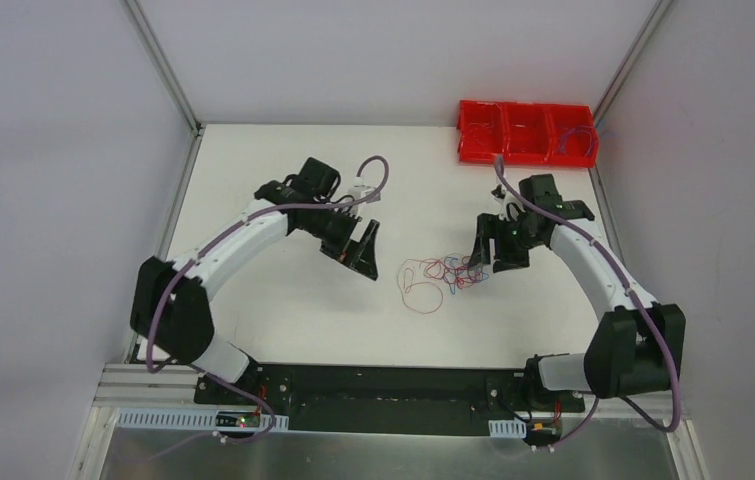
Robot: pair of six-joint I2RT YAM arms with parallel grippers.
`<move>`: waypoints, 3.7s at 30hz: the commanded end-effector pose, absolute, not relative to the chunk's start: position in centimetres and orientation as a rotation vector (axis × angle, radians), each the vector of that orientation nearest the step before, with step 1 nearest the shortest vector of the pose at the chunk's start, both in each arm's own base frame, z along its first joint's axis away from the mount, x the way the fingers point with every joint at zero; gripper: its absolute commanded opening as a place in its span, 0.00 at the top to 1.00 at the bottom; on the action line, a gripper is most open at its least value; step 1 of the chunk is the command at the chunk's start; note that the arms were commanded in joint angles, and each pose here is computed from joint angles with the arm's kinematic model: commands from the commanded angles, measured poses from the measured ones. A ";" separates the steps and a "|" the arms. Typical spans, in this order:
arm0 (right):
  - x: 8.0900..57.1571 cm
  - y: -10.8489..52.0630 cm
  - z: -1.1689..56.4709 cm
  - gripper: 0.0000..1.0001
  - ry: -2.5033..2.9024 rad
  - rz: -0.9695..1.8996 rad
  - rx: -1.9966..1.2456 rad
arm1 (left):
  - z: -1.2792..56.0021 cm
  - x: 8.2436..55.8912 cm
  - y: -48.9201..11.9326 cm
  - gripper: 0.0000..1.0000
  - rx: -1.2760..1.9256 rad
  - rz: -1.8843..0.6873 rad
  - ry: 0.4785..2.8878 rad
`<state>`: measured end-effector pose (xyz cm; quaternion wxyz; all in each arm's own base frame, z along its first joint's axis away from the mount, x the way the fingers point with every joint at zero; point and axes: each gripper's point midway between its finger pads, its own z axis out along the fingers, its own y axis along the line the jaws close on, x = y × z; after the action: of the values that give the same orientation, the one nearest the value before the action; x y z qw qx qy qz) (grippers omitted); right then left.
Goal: Untangle the cables
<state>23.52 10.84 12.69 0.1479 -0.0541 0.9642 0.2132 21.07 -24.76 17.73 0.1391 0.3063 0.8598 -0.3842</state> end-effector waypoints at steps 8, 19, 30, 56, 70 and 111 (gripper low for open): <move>25.4 11.5 9.3 0.33 2.833 0.600 -0.362 | 10.0 27.3 -33.3 0.01 0.770 -1.236 2.526; 25.5 11.0 7.4 0.31 2.905 0.581 -0.477 | 4.7 28.7 -34.9 0.37 1.088 -1.262 2.334; 27.1 11.8 5.1 0.34 2.924 0.506 -0.476 | 3.1 28.4 -36.3 0.64 0.978 -1.222 2.400; 23.5 6.3 -0.4 0.52 3.099 0.259 -0.576 | 40.8 35.4 -23.6 1.00 0.520 -1.092 1.853; 22.9 4.0 -0.7 0.64 3.127 0.188 -0.670 | 52.2 37.5 -20.8 1.00 0.472 -1.037 1.611; 30.4 18.2 14.3 0.19 2.640 0.862 -0.447 | 10.1 36.7 -27.7 1.00 0.392 -1.271 2.563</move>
<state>29.20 15.61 14.32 0.1567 -0.2029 0.9274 0.2722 36.61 -25.26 9.19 0.1076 0.1068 0.8935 -0.4227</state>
